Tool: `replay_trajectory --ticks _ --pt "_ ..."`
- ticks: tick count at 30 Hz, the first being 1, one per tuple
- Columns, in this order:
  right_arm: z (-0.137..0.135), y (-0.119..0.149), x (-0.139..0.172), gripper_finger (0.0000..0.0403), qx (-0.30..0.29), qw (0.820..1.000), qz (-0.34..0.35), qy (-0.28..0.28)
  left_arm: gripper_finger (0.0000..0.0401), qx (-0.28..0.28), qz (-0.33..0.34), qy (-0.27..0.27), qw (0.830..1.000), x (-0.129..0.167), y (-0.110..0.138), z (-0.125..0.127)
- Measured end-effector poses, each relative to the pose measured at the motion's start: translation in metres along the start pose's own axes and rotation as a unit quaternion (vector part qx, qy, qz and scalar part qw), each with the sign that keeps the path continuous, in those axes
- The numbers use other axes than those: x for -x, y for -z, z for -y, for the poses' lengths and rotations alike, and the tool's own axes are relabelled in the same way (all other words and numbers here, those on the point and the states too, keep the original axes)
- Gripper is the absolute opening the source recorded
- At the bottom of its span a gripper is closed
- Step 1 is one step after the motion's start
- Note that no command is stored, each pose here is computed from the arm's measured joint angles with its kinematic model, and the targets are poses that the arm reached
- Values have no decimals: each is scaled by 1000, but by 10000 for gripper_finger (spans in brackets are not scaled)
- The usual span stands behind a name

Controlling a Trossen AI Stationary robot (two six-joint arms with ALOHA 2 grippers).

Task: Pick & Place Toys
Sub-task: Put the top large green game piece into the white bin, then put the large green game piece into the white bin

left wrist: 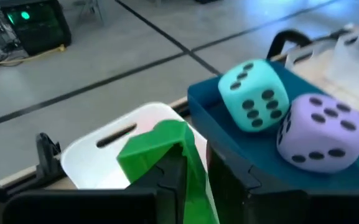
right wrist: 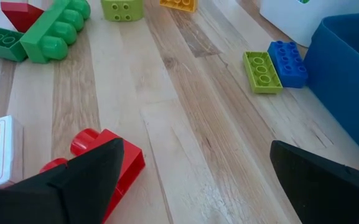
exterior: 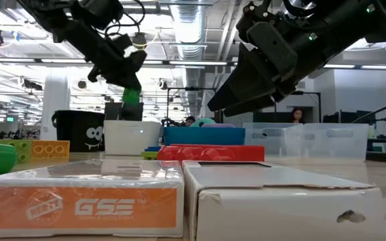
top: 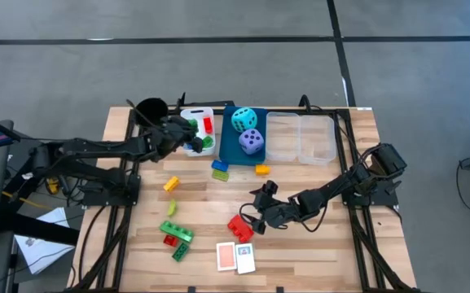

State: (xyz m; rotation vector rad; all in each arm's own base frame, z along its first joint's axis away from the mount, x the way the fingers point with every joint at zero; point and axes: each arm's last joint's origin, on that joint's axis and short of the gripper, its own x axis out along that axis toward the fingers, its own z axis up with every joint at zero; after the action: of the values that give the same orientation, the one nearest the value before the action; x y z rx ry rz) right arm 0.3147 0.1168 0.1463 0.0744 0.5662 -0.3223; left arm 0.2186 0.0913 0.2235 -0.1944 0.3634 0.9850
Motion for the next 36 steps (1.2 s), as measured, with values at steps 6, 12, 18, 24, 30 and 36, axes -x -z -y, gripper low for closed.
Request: replay_trajectory --ticks 6,12,18,24,30,36 --pt "0 0 0 397 0 1000 0 0 80 -37 -37 17 998 -13 13 7" --pt "0 0 0 397 0 1000 0 -1 124 -39 -59 49 996 -17 19 11" --pt "0 0 0 397 0 1000 -1 -2 171 -31 -49 62 996 -13 14 10" --pt "0 0 0 397 0 1000 -1 -2 198 -19 -65 191 979 -3 9 16" --pt "0 0 0 397 0 1000 -1 -2 208 -10 -113 343 932 16 15 37" --pt "0 0 0 397 0 1000 0 -2 210 -21 -185 390 902 44 35 60"
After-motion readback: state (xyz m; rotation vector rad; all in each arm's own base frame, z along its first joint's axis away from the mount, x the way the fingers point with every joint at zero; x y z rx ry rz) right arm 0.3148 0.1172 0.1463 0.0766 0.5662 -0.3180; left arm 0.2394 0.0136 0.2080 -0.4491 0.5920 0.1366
